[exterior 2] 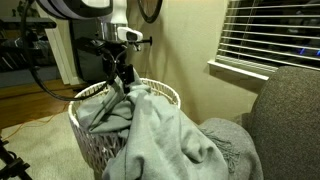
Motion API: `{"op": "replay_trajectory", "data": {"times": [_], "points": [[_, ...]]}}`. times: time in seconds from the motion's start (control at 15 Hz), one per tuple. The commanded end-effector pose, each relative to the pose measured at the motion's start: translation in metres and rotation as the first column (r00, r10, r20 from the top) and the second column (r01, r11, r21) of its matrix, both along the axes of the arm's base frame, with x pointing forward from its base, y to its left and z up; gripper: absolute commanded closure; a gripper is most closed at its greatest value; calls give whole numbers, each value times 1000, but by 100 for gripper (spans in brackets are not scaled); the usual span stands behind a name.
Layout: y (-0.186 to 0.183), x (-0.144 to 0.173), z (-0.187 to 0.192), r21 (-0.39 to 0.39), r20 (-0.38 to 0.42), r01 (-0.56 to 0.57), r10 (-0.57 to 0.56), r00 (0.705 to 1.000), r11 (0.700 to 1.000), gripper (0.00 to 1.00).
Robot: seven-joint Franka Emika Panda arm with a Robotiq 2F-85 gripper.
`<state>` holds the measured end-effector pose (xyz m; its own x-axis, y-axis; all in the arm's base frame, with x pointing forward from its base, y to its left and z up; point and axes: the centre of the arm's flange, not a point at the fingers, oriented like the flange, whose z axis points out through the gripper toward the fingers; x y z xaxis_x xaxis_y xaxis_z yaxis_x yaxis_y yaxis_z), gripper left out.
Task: Put the fleece inside the basket
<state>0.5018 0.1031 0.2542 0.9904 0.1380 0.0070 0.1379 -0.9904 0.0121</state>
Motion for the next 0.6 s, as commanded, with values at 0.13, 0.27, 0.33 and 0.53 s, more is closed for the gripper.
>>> {"op": "replay_trajectory", "data": {"times": [0.13, 0.27, 0.33, 0.53], "points": [[-38, -33, 25, -114, 15, 94, -93, 996, 989, 0], [-51, -38, 23, -144, 10, 115, -115, 993, 983, 0], [-56, -40, 20, -157, 5, 123, -124, 992, 980, 0], [-66, -43, 11, -183, -7, 143, -147, 989, 973, 0]]}}
